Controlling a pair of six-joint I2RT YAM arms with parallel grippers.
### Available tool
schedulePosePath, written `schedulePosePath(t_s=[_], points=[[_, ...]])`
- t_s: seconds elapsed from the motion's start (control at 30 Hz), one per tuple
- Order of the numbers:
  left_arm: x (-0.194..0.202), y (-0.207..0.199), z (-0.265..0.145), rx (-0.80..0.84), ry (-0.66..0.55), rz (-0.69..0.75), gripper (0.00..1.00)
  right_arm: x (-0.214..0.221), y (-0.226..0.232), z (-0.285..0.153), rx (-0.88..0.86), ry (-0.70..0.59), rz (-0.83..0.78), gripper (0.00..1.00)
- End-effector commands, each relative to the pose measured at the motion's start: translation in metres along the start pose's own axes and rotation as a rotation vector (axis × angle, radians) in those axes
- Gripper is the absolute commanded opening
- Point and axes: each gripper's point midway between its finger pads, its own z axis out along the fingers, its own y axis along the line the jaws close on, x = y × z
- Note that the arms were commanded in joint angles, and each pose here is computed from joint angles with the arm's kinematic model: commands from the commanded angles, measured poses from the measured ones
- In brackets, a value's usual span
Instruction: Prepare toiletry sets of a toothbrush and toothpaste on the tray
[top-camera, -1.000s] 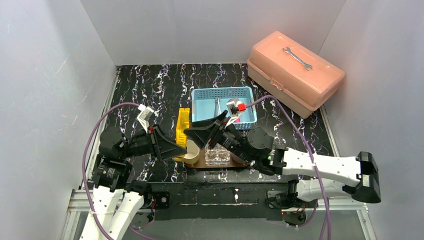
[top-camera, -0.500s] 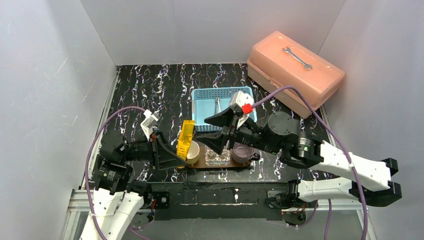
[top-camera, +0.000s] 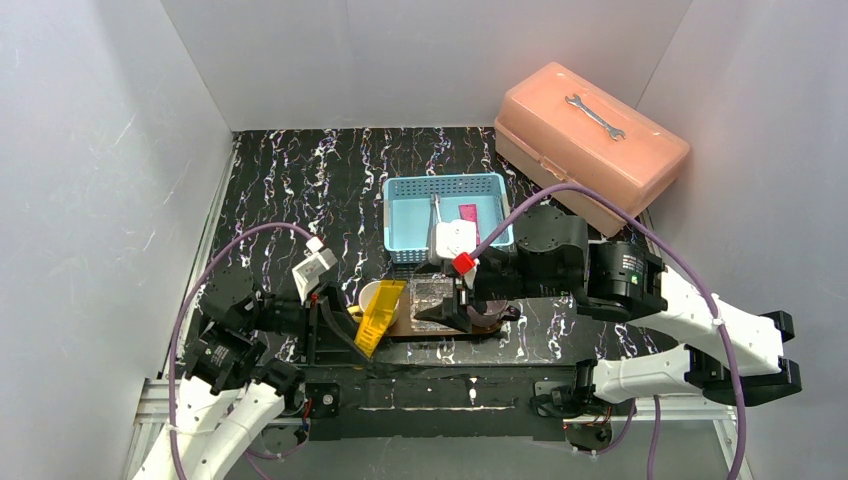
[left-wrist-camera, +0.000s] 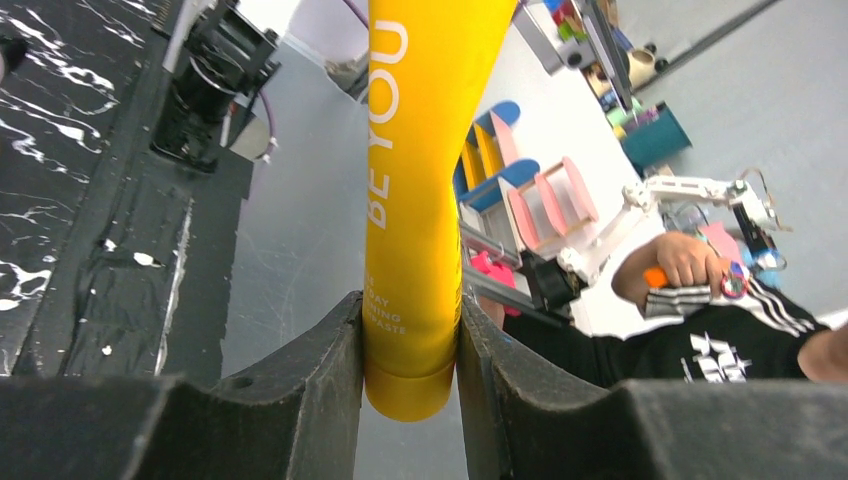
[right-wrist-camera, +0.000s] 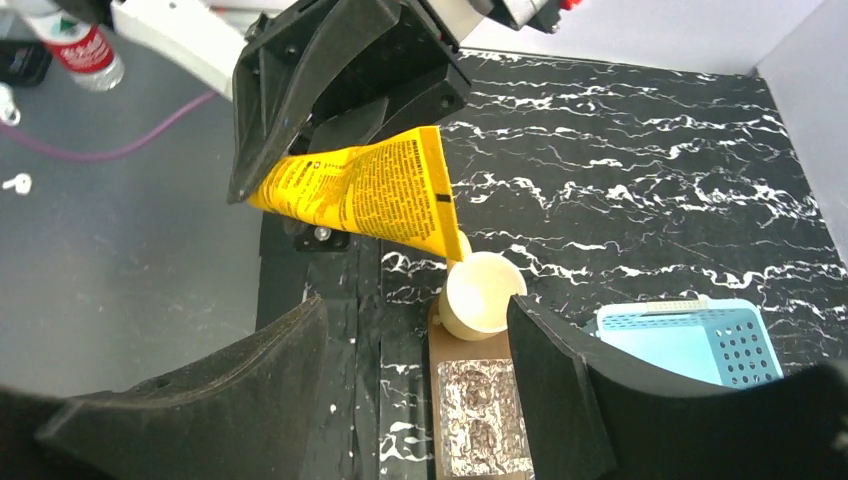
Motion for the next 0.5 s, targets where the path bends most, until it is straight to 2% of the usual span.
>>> schedulePosePath(t_s=[0.0,0.33,0.47], points=[[0.018,-0.013,-0.001,0.074,0.081,0.049,0.0,-0.009,0.018,-0.01,-0.12,0.007,-0.086,0.74],[0.034,-0.026,0.0,0.143,0.163,0.066,0.0,-0.031,0.039,-0.007,-0.247,-0.068,-0.068,0.73],[0.036,-0.026,0.001,0.147,0.182,0.062,0.0,-0.034,0.045,0.002,-0.287,-0.063,-0.024,0.7]])
